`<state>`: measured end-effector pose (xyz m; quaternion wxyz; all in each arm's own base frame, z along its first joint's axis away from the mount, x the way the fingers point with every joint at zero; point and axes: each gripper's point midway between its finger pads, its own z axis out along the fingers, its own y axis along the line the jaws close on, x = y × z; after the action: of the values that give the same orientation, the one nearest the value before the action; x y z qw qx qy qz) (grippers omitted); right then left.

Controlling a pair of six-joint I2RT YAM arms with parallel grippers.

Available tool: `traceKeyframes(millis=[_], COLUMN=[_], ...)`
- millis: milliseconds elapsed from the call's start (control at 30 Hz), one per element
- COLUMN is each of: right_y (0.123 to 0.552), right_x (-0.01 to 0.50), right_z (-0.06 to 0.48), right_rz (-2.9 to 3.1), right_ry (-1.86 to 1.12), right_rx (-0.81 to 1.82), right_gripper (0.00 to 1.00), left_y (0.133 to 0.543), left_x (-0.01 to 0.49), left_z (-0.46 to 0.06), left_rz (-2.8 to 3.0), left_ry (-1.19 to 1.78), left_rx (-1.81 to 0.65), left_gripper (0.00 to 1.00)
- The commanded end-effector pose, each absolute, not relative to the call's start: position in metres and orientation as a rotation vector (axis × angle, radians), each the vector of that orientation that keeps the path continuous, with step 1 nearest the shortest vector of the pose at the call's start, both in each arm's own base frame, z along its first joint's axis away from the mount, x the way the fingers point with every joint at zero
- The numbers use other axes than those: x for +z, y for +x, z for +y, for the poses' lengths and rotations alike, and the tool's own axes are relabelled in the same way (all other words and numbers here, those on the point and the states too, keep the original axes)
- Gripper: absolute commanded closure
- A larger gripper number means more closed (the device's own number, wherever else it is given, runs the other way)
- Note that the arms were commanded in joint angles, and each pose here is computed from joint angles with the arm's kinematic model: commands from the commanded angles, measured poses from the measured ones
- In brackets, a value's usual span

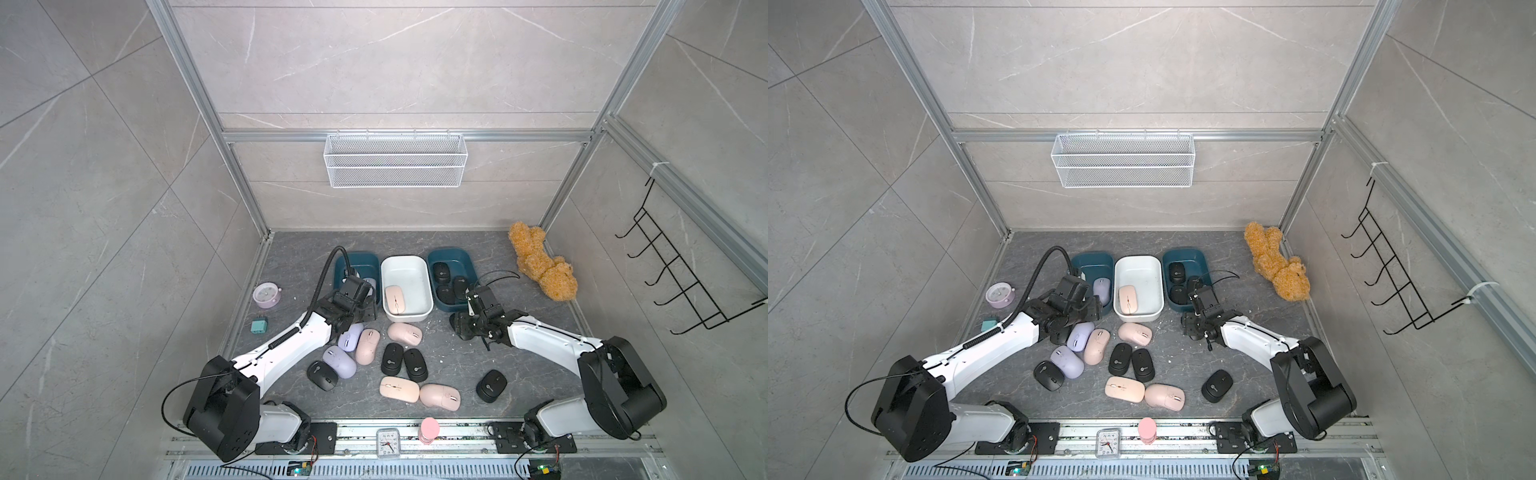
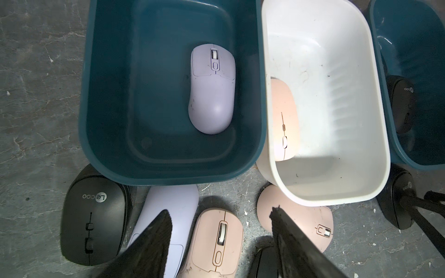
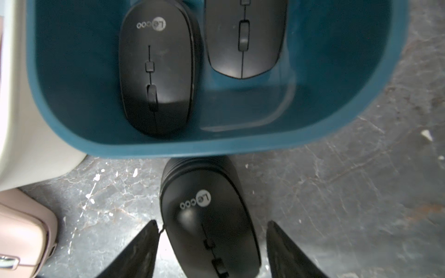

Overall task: Place the mice by color into the storage box
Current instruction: Pick up the mouse from the center of the board.

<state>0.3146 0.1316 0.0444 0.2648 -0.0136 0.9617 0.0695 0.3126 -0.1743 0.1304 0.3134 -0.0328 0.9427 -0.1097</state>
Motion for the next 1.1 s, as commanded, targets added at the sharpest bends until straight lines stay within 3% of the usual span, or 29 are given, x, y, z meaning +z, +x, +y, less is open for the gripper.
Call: traceKeyframes(millis=[0,400,1067], right_y=[0.325,0.317,0.314], right_x=[0.048,0.045,0.036], right_z=[0.139,0.153,0.171], right_rz=[2.575,2.592,2.627], right_ry=[-0.066,-0.122,-0.225], right_rx=[0.204,0.260,0.115], right_gripper=[0.28,0.30,0.30], left_y=[0.316,0.315,0.309], left_x=[0.144,0.143,0.142], left_z=[-0.172,-0.168,-0.162], left_rz=[2.428,2.423,2.413], left_ry=[-0.108,-0.107,-0.117], left_rx=[-0.297,-0.275,-0.269], left_gripper=[0.32,0.32,0.32])
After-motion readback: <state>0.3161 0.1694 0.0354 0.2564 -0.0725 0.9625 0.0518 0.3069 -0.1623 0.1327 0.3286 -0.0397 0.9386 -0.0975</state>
